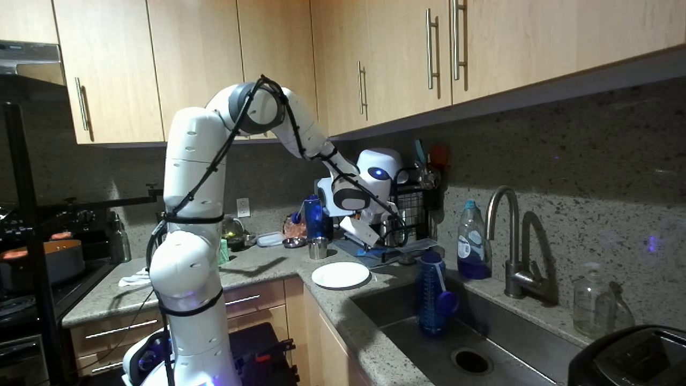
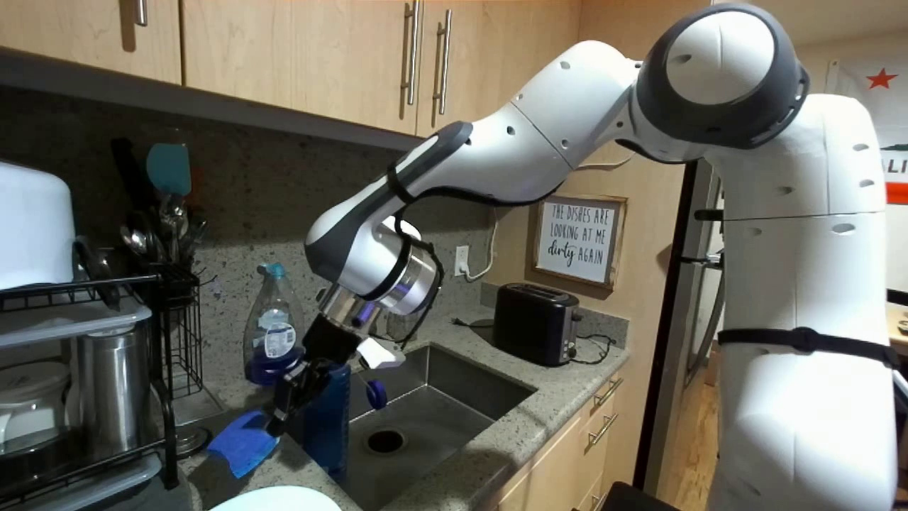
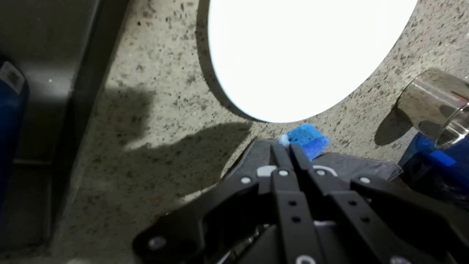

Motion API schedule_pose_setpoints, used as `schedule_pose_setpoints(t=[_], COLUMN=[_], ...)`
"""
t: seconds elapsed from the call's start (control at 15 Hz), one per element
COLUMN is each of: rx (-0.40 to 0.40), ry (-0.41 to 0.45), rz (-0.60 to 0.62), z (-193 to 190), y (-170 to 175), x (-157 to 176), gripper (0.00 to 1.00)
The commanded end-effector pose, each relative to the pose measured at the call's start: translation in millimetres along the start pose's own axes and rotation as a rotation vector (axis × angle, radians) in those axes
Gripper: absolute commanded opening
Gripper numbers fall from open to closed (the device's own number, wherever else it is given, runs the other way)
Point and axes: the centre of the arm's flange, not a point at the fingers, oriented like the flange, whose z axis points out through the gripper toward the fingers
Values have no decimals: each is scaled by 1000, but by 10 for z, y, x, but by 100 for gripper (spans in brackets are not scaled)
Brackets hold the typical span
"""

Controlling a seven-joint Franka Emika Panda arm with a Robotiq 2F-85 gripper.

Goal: Put the blue sponge on the white plate

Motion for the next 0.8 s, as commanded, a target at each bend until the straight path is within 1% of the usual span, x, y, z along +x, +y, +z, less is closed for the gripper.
schedule_pose_setpoints(t=[0.0, 0.2, 0.47, 0.53, 0.73], rx=[25, 27, 7, 31, 27], ry=[-11, -40, -84, -96, -102], rz=[15, 2, -58, -13, -33], z=[-62, 87, 178, 301, 304], y=[-189, -299, -525, -392, -493], x=[-408, -594, -763, -622, -674], gripper=[1, 1, 1, 6, 6])
